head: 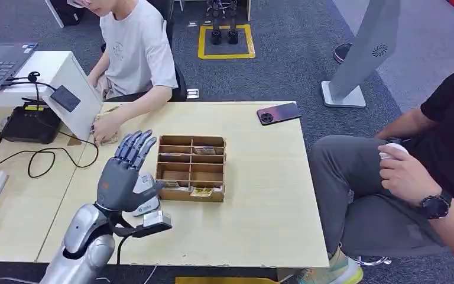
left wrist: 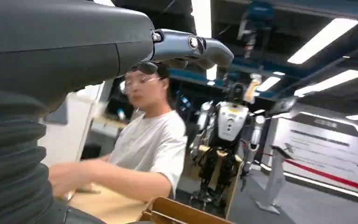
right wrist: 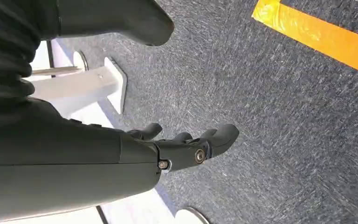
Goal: Pass the card to the sensor for recognition and then transmit it.
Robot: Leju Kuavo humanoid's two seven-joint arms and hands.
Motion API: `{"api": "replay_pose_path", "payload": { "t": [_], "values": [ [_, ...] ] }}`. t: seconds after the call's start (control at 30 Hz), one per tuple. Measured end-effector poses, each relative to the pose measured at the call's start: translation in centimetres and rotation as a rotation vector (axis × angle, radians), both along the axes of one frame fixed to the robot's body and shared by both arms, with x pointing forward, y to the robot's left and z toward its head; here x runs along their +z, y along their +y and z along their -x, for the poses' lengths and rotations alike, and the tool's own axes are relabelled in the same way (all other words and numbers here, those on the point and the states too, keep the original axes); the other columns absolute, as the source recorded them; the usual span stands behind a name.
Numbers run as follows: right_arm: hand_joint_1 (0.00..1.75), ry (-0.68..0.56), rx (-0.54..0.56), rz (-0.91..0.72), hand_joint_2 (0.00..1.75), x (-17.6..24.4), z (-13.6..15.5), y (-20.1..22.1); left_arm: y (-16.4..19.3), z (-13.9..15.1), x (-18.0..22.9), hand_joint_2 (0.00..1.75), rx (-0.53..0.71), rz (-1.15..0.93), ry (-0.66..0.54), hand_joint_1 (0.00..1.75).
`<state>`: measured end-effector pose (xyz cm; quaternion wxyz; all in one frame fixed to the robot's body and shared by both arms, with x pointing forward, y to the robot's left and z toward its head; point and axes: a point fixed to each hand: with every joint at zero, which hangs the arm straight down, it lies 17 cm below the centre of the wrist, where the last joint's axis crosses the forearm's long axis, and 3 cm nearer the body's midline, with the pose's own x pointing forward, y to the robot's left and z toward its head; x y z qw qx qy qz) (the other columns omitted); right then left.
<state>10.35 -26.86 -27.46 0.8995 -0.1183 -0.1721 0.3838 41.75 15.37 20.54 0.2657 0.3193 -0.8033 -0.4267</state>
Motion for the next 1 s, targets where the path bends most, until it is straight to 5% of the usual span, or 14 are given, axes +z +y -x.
{"api": "replay_pose_path", "payload": {
  "t": [0.23,1.0],
  "values": [
    [0.00,0.007,0.012,0.013,1.75,0.0,-0.5,-0.1,-2.3,0.1,-1.8,1.75,0.031,-0.124,-0.036,0.00],
    [0.00,0.002,0.029,0.005,1.75,0.1,-0.7,0.1,-2.0,-3.7,-3.9,1.75,0.149,-0.091,0.043,0.00]
  ]
}}
